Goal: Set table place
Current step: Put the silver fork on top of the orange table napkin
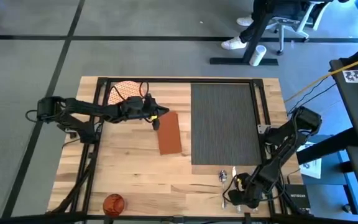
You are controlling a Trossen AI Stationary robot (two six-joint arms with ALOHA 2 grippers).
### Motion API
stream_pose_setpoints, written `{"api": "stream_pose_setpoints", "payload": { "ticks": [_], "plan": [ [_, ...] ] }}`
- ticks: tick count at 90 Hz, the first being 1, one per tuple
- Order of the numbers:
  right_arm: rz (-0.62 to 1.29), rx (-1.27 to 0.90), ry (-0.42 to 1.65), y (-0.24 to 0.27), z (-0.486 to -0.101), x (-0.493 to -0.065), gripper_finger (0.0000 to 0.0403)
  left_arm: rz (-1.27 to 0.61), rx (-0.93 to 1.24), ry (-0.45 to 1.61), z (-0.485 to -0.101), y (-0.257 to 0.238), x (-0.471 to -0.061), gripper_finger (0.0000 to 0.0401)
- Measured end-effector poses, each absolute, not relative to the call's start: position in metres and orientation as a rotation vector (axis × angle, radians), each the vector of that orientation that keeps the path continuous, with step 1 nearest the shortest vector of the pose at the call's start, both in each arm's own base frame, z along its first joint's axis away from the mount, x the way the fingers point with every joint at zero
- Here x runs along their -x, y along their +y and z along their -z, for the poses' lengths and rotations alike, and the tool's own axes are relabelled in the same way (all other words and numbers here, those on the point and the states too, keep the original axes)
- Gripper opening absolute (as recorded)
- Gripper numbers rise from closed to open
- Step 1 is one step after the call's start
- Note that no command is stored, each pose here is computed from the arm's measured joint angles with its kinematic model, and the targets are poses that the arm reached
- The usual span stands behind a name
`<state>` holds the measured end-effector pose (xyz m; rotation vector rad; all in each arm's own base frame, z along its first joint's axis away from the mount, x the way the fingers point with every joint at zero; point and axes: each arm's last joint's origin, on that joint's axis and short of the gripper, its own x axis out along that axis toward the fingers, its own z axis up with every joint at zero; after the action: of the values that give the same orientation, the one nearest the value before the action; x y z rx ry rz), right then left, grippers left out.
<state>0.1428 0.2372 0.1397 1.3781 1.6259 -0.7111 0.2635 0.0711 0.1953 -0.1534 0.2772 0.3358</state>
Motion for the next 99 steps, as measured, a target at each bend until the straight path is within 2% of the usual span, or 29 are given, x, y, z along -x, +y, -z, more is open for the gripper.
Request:
{"api": "stream_pose_setpoints", "payload": {
  "ticks": [44,99],
  "plan": [
    [0.965,-1.209,1.653,0.23,-0.155,-0.137,0.0179,-0.335,0.151,0.277,-0.195,0.071,-0.264,0.0],
    [1.135,-1.118,1.679,0.223,-0.127,-0.132,0.0179,-0.336,0.148,0.296,-0.194,0.071,-0.263,0.0]
  ]
}}
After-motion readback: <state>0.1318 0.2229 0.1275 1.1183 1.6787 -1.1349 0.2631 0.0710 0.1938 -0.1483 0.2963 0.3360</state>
